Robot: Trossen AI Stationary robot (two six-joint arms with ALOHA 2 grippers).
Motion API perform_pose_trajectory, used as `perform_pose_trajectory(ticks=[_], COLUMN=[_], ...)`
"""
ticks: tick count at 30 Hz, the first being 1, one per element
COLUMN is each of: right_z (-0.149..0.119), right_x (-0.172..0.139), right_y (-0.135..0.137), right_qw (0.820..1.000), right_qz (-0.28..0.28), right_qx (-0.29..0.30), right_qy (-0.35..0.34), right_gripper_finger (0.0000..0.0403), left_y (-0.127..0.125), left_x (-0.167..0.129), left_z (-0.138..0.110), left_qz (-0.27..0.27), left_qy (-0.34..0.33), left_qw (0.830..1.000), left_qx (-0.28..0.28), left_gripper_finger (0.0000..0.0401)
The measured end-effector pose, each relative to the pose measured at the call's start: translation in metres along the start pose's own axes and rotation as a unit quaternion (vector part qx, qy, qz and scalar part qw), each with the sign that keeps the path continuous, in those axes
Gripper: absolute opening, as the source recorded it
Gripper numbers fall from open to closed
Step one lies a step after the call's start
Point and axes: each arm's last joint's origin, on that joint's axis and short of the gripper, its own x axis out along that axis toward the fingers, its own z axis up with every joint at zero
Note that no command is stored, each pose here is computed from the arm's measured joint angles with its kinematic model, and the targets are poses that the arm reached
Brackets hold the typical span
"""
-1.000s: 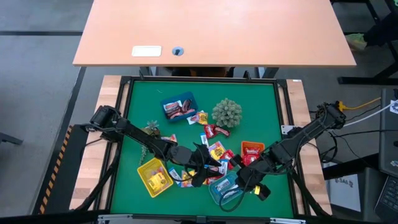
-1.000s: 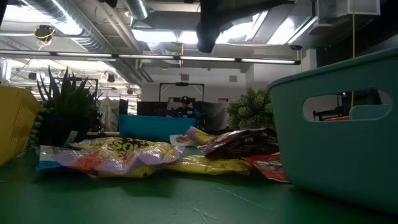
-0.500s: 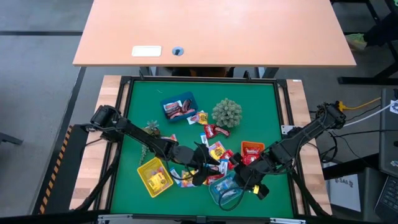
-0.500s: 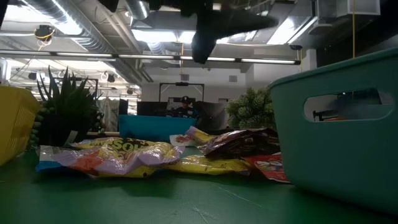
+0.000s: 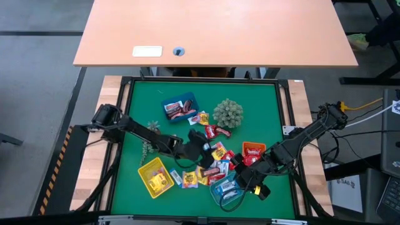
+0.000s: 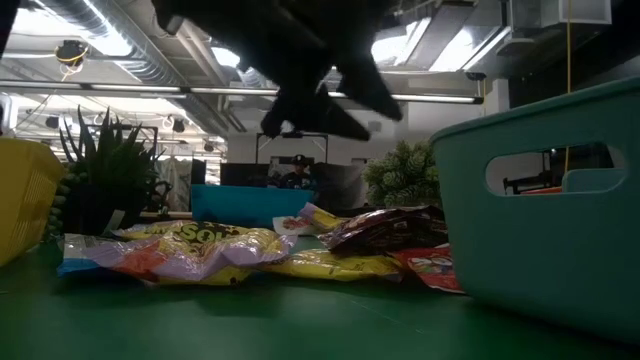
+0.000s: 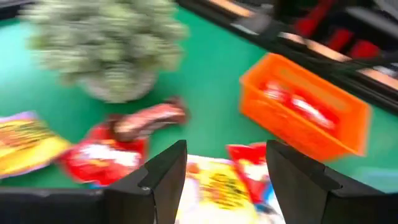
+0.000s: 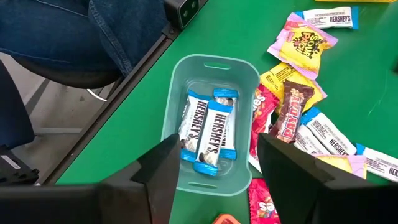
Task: Sort candy
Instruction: Put the white-blue chocolate into the light blue bin
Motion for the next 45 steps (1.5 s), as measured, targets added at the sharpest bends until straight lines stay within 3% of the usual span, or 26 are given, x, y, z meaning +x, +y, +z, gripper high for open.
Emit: perform_pose_trajectory(ticks=[13, 45], right_z=[0.0, -0.003], right_x=[0.0, 0.0], right_y=[0.0, 0.0], right_qw=[1.0, 1.0], right_qz=[0.0, 0.001], right_qx=[0.0, 0.001], right_qy=[0.0, 0.018], right_gripper_finger=[0.0214, 0.0214], left_y=[0.034, 0.042], left_x=[0.011, 0.038], left_z=[-0.006, -0.044], left_qz=[0.114, 0.132], left_qy=[0.054, 0.097], left_qw=[0.987, 0.97], left_qx=[-0.097, -0.177], left_gripper_finger=[0.0204, 0.0204])
